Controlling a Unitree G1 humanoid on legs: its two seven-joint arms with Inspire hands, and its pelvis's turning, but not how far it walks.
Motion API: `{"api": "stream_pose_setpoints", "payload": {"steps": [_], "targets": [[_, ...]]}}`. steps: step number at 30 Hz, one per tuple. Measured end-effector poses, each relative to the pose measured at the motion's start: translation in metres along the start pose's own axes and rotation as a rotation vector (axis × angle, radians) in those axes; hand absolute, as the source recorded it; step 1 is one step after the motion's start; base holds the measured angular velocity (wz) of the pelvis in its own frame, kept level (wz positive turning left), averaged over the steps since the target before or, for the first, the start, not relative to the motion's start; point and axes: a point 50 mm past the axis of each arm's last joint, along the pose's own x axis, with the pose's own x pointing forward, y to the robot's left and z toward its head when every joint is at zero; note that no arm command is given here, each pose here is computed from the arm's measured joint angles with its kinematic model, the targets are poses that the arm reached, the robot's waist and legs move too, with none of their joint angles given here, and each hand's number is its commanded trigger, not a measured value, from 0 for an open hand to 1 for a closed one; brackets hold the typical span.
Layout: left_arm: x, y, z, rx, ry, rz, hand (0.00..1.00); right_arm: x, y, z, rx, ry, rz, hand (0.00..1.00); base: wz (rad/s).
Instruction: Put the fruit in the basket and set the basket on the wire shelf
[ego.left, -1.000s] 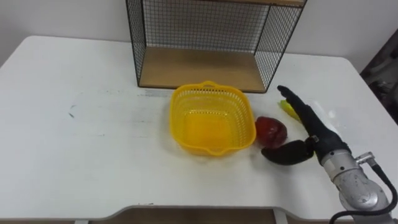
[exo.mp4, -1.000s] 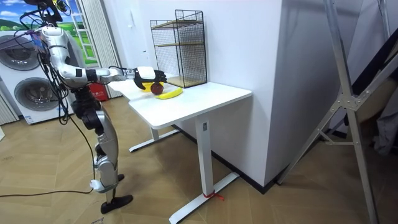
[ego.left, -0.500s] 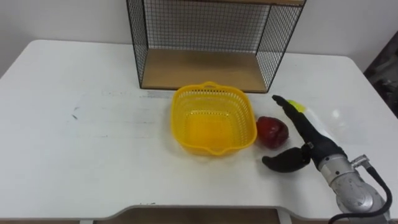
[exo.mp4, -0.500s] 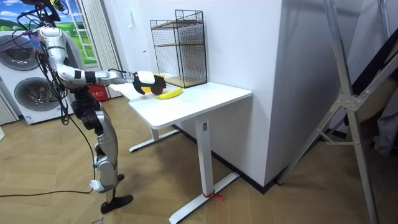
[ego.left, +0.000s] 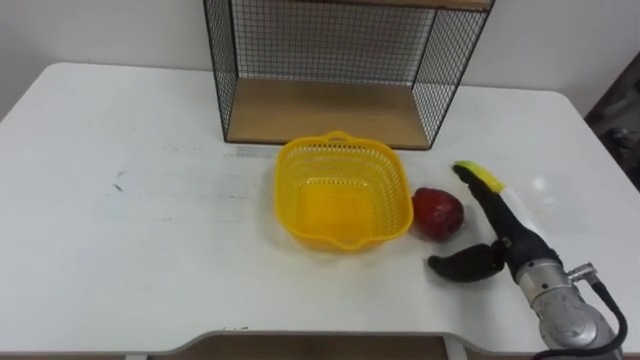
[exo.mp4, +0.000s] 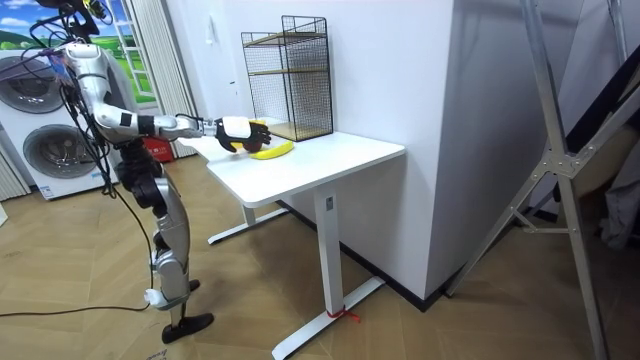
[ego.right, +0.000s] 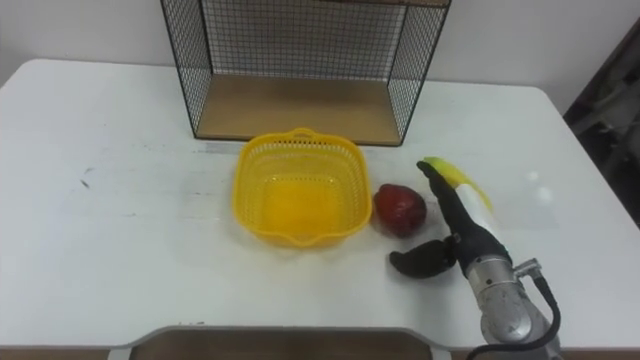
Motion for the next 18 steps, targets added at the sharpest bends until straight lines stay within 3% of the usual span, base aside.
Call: {"api": "stream_pose_setpoints", "payload": {"steps": [18], "targets": [[0.001, 0.001, 0.001, 0.001, -0.002, 0.000, 0.00, 0.025, -0.019, 0.017, 0.040, -0.049, -0.089, 0.00, 0.00]]}}
